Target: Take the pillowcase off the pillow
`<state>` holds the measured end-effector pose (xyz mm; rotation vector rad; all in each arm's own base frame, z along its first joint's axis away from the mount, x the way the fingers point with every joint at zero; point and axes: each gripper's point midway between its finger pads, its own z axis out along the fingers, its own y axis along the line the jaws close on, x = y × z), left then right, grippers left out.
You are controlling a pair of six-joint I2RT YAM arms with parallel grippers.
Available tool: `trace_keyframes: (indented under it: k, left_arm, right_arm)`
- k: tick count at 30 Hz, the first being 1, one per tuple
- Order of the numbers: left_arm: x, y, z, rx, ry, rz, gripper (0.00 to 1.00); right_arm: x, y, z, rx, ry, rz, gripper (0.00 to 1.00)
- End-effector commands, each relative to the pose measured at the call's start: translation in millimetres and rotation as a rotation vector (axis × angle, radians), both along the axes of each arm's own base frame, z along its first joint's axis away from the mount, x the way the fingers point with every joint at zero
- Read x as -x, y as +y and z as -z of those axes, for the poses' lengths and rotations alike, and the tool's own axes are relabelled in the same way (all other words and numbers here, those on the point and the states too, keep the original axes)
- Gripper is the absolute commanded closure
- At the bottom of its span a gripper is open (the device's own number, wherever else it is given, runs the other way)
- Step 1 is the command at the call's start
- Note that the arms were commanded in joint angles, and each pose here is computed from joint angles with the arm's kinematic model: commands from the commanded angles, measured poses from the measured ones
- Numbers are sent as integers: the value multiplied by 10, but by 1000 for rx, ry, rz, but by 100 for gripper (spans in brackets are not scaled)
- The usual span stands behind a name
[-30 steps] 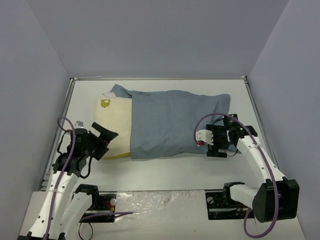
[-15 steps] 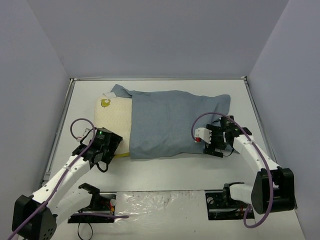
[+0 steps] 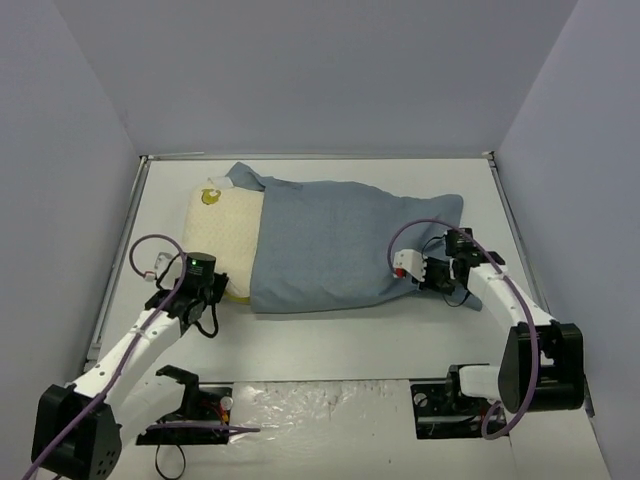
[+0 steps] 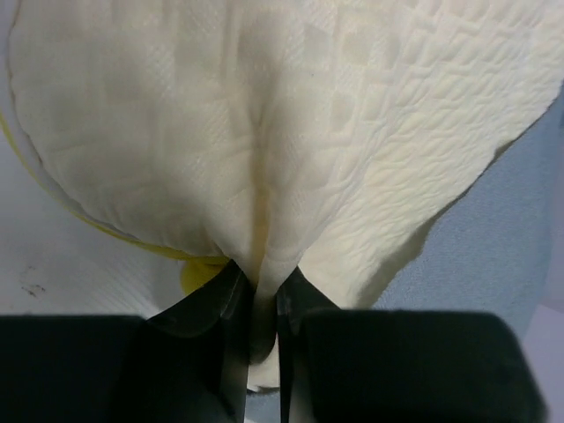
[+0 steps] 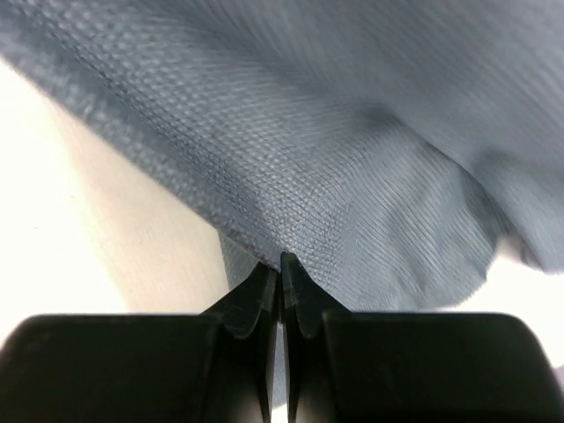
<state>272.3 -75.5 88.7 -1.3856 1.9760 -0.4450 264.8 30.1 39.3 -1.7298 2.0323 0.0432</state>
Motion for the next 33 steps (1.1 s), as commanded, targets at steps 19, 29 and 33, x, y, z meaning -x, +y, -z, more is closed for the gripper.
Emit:
trace_keyframes:
  k: [19, 29, 33]
  left_arm:
    - [-101, 1181, -1229, -230, -202, -140, 98]
    - [-145, 201, -1565, -100, -367, 497, 6]
    - [-34, -180, -1925, -71, -523, 757, 6]
  right_arm:
    - [-4, -1536, -516, -126, -161, 444, 100]
    - [56, -607, -922, -493, 1, 317, 52]
    - [-246, 20, -1154, -735, 161, 407, 36]
